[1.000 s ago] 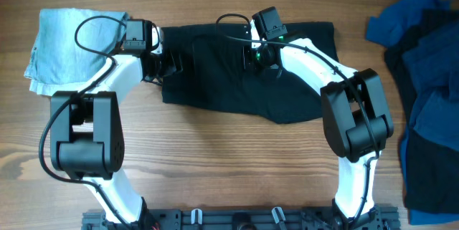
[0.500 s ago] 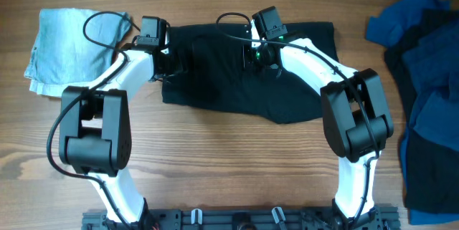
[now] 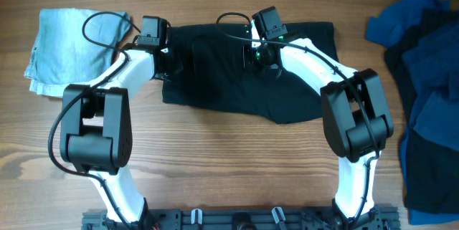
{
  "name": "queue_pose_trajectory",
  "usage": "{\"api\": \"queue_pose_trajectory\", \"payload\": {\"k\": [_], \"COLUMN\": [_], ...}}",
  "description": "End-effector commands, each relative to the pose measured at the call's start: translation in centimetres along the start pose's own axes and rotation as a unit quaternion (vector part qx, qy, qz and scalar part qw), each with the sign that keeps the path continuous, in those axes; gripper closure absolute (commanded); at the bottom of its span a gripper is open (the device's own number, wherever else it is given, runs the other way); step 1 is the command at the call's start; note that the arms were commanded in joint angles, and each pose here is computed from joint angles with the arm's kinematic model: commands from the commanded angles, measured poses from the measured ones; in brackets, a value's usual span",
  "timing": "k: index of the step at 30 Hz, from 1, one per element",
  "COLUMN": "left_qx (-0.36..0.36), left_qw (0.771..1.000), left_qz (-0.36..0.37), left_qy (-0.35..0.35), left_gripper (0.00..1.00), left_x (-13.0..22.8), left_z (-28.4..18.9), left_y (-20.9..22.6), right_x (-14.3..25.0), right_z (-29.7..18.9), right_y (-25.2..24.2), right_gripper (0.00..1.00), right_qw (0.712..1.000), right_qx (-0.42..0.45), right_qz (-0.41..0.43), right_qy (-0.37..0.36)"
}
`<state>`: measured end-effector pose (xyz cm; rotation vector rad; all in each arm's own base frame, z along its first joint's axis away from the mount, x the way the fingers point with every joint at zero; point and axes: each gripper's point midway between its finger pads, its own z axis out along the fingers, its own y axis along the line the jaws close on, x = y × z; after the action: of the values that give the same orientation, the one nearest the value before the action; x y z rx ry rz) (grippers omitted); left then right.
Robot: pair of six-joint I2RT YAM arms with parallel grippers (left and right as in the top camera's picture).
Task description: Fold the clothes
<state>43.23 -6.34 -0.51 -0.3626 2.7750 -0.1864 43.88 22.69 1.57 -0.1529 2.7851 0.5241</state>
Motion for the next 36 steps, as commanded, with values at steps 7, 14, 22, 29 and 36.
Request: {"api": "queue_pose_trajectory", "payload": {"k": [7,14,22,29,36], "left_qx": [-0.014,-0.057,-0.052,-0.052,-0.054], "left_qw": [0.992,0.993,0.997,0.997,0.996], "left_qz": [-0.020,-0.025,-0.023,-0.024,-0.024], "left_qy": [0.123,0.101,0.057,0.058,0.063], "left_gripper": [0.96,0.96,0.96,0.96,0.77], "left_x": [7.0,1.3,-2.6,-2.5,-2.3], "left_z": [4.1,-0.9,-5.1,-5.0,-4.7], "left_y": [2.0,2.2,0.9,0.9,1.0], "right_x": [0.4,-1.3,-1.8,-0.9,1.5], "right_z": [0.5,-1.2,-5.4,-5.1,-0.9], "right_y": [-0.1,-0.1,1.9,3.6,3.0], "right_gripper": [0.95,0.96,0.96,0.96,0.96], "right_qw": [1.000,1.000,0.999,0.997,0.999], "right_qx": [0.002,-0.007,-0.045,-0.073,-0.032], "right_qz": [0.004,0.007,0.005,-0.003,0.001], "right_qy": [0.008,-0.015,-0.024,-0.008,-0.005]}}
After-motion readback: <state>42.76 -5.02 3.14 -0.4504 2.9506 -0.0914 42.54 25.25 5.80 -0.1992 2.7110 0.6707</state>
